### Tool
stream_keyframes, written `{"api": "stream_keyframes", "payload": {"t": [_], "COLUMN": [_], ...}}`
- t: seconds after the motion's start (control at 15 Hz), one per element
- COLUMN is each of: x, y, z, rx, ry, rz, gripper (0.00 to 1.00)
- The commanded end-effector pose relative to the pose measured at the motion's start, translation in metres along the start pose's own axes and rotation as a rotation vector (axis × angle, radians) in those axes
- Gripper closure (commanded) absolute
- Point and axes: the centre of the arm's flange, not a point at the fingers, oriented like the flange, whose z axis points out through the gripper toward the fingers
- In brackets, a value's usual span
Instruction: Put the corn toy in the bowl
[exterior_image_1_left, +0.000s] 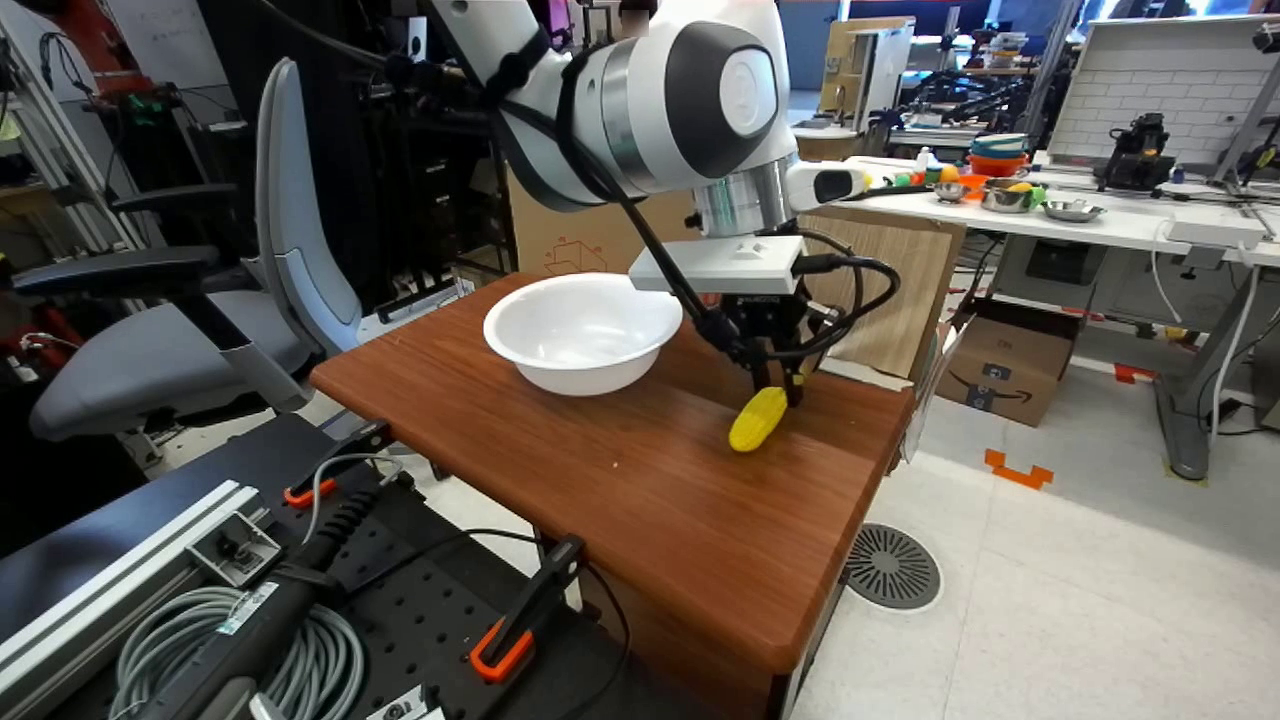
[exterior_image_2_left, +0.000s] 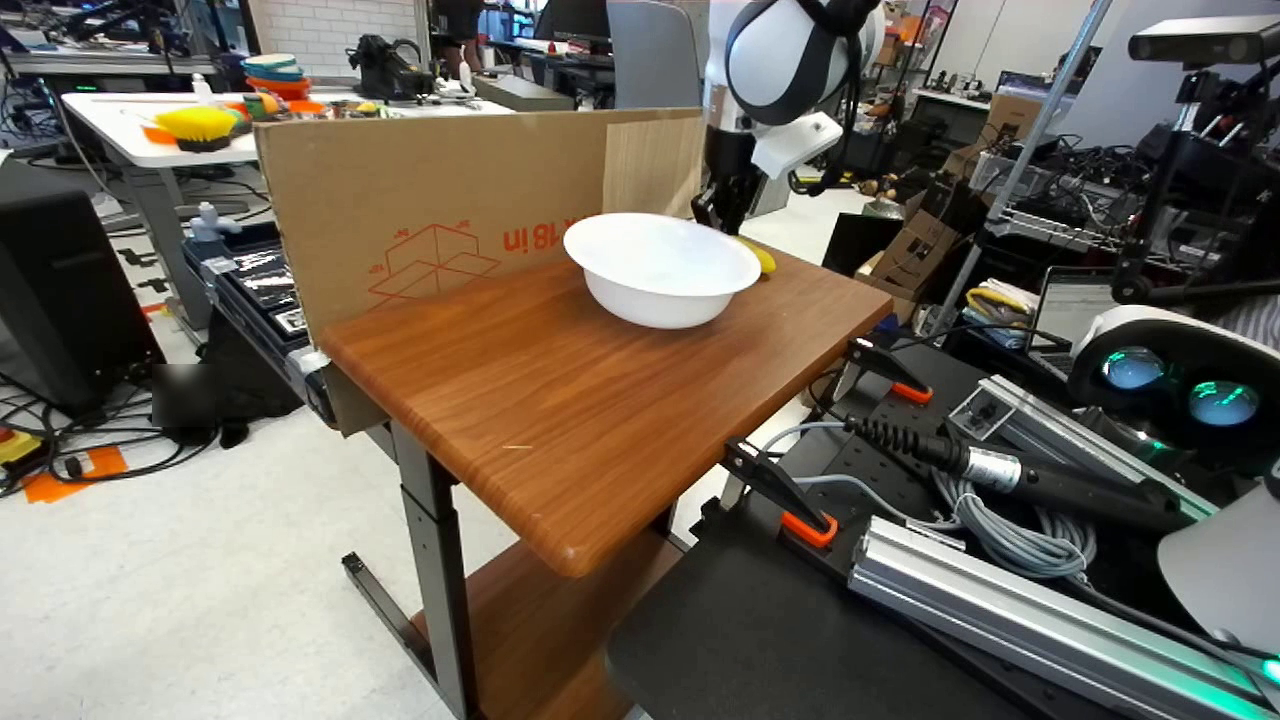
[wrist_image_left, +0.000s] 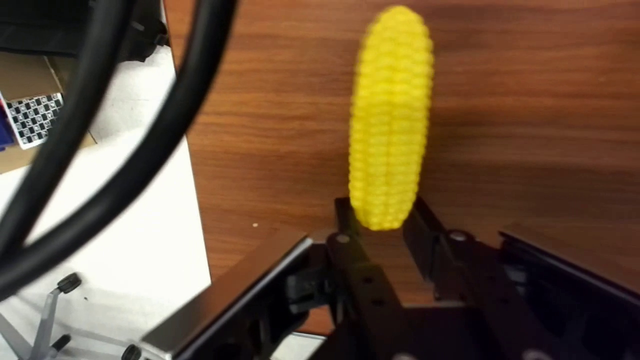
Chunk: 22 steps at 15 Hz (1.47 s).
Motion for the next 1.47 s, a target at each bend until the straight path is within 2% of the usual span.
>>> {"api": "stream_keyframes", "payload": {"t": [0.0,0.33,0.53,0.73,1.0,1.2,1.4], "x": [-0.023,-0.035,-0.028,-0.01,-0.009,-0.013,-0.022], "y": [0.01,0.03,0.02,-0.009,-0.061,-0.098,-0.126], "z": [-0.019,-0.038,-0.067,-0.104,-0.144,-0.157,-0.153], "rx": [-0.01,-0.004,0.011,0.028,0.057,0.078,0.091], "ry": [0.018,0.028,0.081,0.141,0.22,0.235,0.217], "rz": [0.06,0.14,0.147,0.141,0.088,0.05,0.018], "gripper": [0.96,0.94,0.94,0.94,0.94,0.94,0.94]}}
